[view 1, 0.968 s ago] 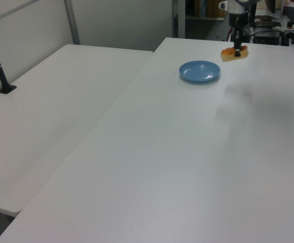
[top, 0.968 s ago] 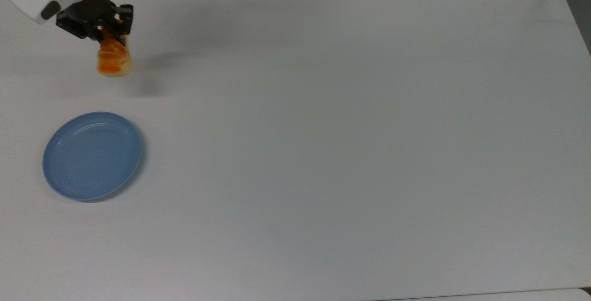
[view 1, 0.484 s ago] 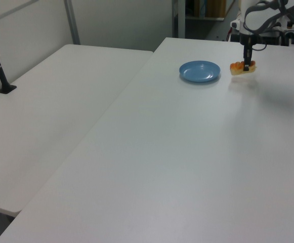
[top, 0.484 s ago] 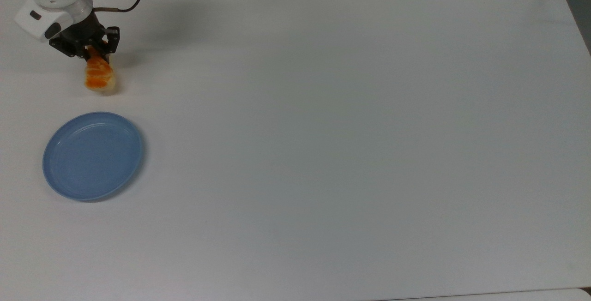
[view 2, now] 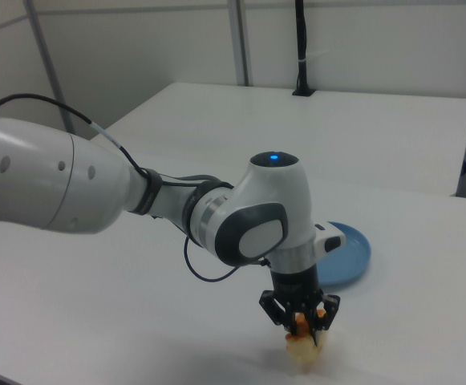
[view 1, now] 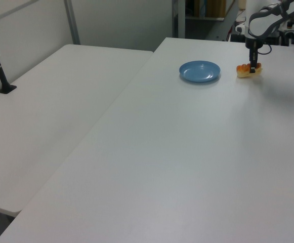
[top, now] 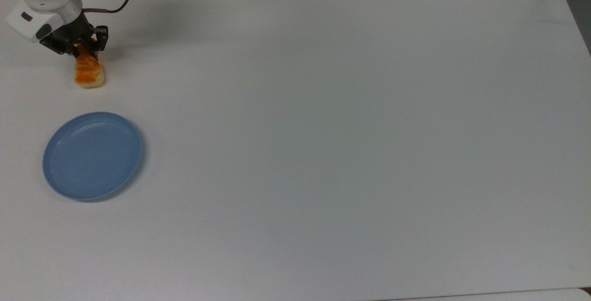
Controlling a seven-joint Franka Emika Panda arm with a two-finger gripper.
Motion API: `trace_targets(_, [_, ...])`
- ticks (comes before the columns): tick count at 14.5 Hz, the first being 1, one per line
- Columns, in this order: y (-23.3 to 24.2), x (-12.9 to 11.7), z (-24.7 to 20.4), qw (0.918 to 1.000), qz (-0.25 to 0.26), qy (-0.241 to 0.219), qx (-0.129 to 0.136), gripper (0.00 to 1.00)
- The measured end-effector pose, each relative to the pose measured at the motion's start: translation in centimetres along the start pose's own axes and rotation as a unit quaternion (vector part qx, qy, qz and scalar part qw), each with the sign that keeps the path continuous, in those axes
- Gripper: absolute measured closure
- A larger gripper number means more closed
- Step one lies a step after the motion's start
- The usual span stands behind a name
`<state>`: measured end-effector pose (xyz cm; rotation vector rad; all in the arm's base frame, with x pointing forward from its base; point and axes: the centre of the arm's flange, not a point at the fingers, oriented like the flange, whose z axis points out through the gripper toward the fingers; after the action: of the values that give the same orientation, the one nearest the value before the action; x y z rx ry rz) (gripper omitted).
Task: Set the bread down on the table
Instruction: 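Lower the bread roll onto the table and open the gripper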
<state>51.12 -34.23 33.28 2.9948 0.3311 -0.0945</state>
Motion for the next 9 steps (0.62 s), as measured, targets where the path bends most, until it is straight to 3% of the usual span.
trace_targets(5, [0.7, -0.7, 0.3, 1.0000, 0.003, -0.002, 0.001, 0.63])
trace_targets(9, [1.3, -1.3, 0.4, 1.0000, 0.008, -0.002, 0.001, 0.23])
